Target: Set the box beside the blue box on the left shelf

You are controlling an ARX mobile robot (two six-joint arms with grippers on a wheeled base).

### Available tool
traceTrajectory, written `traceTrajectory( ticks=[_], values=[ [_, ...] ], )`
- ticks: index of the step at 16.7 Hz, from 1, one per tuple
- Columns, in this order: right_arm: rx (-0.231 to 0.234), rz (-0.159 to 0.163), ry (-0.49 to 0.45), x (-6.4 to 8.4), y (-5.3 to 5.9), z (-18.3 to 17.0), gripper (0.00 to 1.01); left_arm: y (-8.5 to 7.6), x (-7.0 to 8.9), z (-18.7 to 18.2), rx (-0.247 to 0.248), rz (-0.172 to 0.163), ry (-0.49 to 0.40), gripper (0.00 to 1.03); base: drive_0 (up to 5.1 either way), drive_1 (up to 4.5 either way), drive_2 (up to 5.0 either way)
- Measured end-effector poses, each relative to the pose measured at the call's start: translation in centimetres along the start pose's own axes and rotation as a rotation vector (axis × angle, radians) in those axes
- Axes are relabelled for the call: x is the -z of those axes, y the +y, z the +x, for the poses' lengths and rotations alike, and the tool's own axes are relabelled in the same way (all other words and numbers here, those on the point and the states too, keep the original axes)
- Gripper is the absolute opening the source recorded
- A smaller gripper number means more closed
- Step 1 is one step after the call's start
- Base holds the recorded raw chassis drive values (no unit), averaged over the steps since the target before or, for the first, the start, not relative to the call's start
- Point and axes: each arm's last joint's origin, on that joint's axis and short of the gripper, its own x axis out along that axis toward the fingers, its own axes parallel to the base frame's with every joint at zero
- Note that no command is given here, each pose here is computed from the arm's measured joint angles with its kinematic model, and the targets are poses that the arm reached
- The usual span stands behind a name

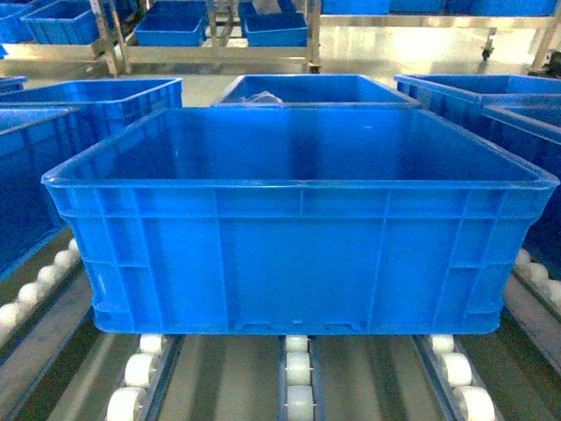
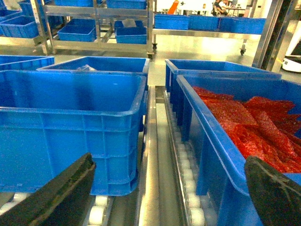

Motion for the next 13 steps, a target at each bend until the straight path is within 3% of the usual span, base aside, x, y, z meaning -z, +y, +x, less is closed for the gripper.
traceTrajectory(
  ticks=[1, 2, 13],
  values=[
    [0.000, 0.000, 0.000, 0.00, 0.00, 0.00, 1.00, 0.00, 0.00, 0.00, 0.000, 0.000, 0.000, 0.95, 0.0, 0.00, 0.0],
    [0.000, 0.000, 0.000, 0.00, 0.00, 0.00, 0.97, 0.00, 0.00, 0.00, 0.000, 0.002, 0.000, 0.99, 0.0, 0.00, 0.0],
    [0.000, 0.000, 0.000, 0.00, 0.00, 0.00, 0.98, 0.00, 0.00, 0.00, 0.000, 0.003, 0.000, 0.98, 0.0, 0.00, 0.0]
  ],
)
